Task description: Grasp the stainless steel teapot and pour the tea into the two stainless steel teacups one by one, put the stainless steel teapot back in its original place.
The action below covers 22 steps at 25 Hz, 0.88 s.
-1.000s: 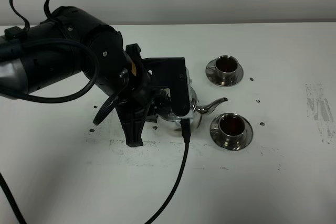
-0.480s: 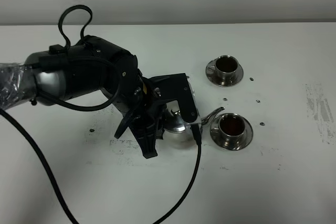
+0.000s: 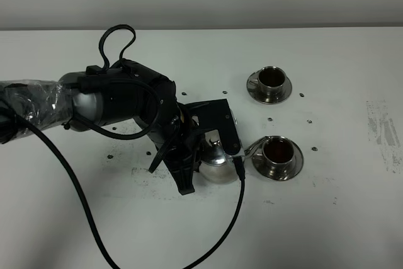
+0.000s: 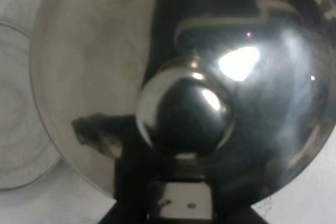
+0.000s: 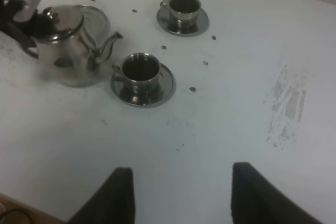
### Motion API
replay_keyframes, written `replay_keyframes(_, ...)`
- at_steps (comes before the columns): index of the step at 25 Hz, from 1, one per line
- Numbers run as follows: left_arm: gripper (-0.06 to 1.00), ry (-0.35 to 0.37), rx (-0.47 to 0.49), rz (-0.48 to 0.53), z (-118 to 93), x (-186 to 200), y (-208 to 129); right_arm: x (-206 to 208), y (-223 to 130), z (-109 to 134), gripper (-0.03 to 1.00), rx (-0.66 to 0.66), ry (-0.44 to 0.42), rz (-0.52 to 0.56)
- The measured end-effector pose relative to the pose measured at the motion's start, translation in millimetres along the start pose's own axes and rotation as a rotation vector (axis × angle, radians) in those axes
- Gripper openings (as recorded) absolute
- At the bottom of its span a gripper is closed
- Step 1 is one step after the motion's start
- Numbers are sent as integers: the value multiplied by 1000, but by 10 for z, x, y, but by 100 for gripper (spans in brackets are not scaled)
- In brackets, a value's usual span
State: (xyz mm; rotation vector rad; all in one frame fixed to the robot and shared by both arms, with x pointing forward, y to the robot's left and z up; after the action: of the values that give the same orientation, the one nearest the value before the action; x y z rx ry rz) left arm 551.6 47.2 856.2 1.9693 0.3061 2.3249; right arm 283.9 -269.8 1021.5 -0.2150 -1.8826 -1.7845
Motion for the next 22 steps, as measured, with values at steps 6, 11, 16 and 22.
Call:
replay_keyframes(6, 17, 23, 8, 14, 65, 213, -7, 0, 0, 0, 41, 0, 0, 0)
replay_keyframes(11, 17, 80, 115, 28, 380, 502, -26, 0, 0, 0, 41, 0, 0, 0)
replay_keyframes(16, 17, 119, 246, 17, 613, 606, -152, 0, 0, 0, 41, 0, 0, 0)
replay_keyframes(22, 17, 115, 327, 56, 692, 453, -290, 0, 0, 0, 41, 0, 0, 0)
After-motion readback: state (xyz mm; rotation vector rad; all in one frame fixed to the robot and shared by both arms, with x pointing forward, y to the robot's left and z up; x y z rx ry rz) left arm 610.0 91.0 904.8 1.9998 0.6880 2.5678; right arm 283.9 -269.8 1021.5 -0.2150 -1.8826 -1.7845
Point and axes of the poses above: a point on each arm's last joint axis where the gripper is mounted, x pointing back along that axis away from the gripper, z along the wrist's bending axis when the last joint is at zero, y = z × x, the point moved 7 cm from there along -x, pointing out along that axis toward the gripper, and after that the axes turned 4 degrees about -x, right-handed, at the moved point
